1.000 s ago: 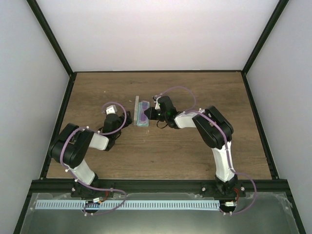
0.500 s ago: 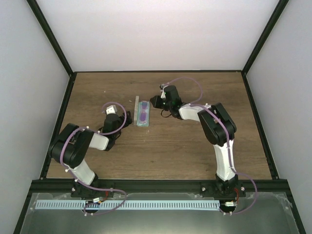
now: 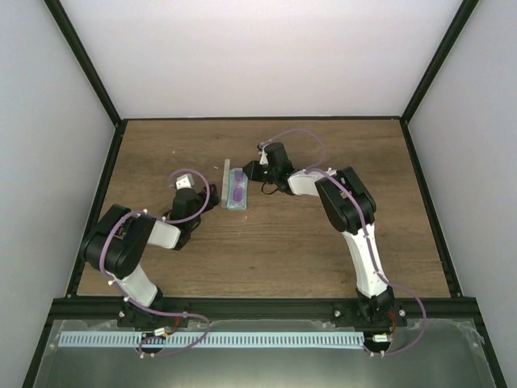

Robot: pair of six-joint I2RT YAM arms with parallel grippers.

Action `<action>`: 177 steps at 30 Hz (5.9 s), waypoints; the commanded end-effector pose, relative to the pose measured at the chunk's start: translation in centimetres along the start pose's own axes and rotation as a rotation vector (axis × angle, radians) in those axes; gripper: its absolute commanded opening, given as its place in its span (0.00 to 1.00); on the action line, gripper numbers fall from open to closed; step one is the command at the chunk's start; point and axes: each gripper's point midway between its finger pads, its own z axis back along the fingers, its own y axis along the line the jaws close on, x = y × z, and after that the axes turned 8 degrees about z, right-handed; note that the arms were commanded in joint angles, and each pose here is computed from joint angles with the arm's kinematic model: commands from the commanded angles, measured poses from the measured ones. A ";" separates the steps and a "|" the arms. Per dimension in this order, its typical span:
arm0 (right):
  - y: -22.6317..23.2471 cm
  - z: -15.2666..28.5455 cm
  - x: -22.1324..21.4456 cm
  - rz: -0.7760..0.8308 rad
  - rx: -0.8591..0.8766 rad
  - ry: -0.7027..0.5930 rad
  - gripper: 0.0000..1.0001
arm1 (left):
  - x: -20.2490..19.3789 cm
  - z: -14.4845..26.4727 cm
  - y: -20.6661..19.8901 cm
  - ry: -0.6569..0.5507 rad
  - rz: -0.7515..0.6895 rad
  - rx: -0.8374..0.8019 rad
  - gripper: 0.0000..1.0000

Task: Organize the sunglasses
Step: Adjust the sunglasses in the sunglasses case, then close the sunglasses case at the center of the board, then reset both arms

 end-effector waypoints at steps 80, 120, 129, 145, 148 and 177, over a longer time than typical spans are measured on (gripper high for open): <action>4.5 3.9 -9.2 0.176 -0.024 0.156 0.26 | -0.9 -1.1 -2.1 0.032 -0.041 -0.019 0.85; 1.1 1.7 -5.2 0.032 0.044 0.077 0.06 | 0.7 -4.7 -3.4 0.014 -0.106 0.062 0.87; 1.8 1.6 -6.3 0.009 0.109 0.101 0.06 | -0.6 -5.7 -3.6 0.061 -0.084 0.035 0.87; 2.3 2.3 -6.3 0.006 0.134 0.091 0.06 | -3.5 -7.0 -4.5 0.121 -0.108 0.030 0.87; 2.3 2.3 -6.2 0.006 0.132 0.091 0.06 | -3.3 -7.0 -4.3 0.110 -0.117 0.044 0.87; 0.4 19.3 -1.9 0.198 -0.201 -0.359 0.24 | 5.5 8.5 -4.4 -0.254 -0.068 -0.079 0.87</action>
